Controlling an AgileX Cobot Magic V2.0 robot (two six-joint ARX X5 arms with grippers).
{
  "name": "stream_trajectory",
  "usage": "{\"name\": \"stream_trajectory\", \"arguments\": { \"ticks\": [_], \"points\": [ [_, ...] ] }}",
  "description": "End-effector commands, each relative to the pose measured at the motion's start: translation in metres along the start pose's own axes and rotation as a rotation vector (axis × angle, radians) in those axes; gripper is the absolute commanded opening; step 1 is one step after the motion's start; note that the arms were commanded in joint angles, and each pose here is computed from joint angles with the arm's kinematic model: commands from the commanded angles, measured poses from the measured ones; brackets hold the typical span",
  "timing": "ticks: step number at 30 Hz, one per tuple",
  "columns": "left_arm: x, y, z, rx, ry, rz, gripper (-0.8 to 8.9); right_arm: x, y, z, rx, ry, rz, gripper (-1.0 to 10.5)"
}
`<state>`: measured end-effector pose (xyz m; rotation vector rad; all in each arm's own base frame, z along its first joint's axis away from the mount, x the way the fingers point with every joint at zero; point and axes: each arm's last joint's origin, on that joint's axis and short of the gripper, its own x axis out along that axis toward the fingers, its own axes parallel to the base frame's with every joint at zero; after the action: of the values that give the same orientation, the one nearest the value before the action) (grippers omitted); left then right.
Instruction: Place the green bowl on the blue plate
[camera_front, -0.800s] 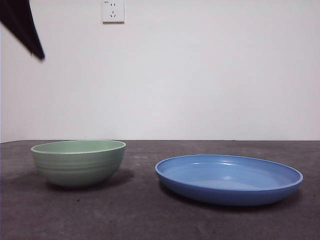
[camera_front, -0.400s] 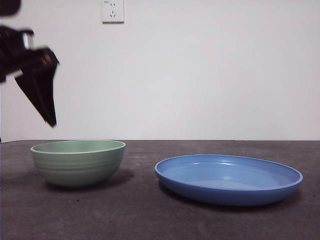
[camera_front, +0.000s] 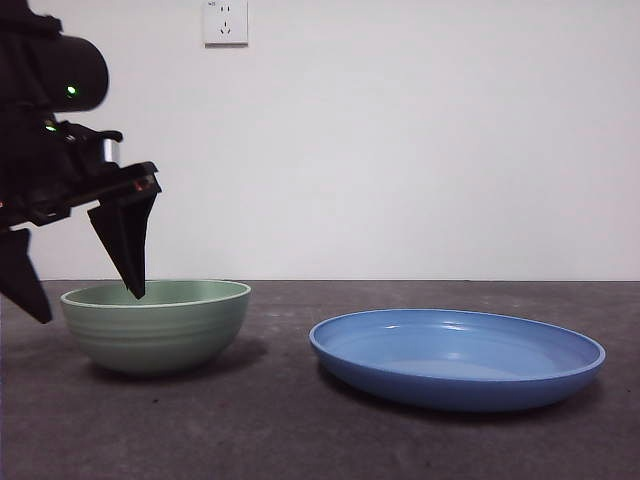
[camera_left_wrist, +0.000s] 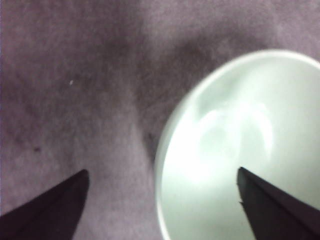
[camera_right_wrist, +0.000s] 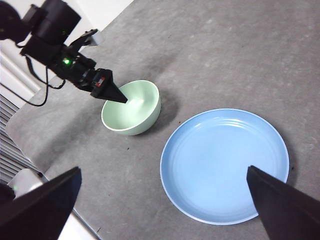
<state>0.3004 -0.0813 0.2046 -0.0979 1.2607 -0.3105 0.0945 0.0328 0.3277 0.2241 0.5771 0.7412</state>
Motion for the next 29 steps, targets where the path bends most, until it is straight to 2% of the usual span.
{"name": "stream_trajectory", "arguments": {
  "ticks": [1,5,12,17,23,29],
  "points": [
    [0.005,-0.001,0.012,0.023,0.010,0.003,4.01,-0.003,0.003,0.005,-0.016,-0.016,0.008,6.3],
    [0.011,-0.001,0.022,0.016,0.045,0.008,3.83,-0.003,0.003,0.005,-0.016,-0.016,0.008,6.3],
    [0.021,0.001,0.022,0.009,0.095,0.014,2.49,-0.003,0.003,0.005,-0.016,-0.016,0.008,6.3],
    [0.022,0.001,0.021,0.025,0.114,0.015,1.06,-0.003,0.003,0.005,-0.017,-0.017,0.008,6.3],
    [0.022,0.001,0.021,0.030,0.113,0.015,0.15,-0.003,0.003,0.005,-0.017,-0.017,0.008,6.3],
    [0.017,0.000,0.023,0.028,0.120,0.015,0.15,-0.003,0.003,0.005,-0.016,-0.016,0.008,6.3]
  ]
}}
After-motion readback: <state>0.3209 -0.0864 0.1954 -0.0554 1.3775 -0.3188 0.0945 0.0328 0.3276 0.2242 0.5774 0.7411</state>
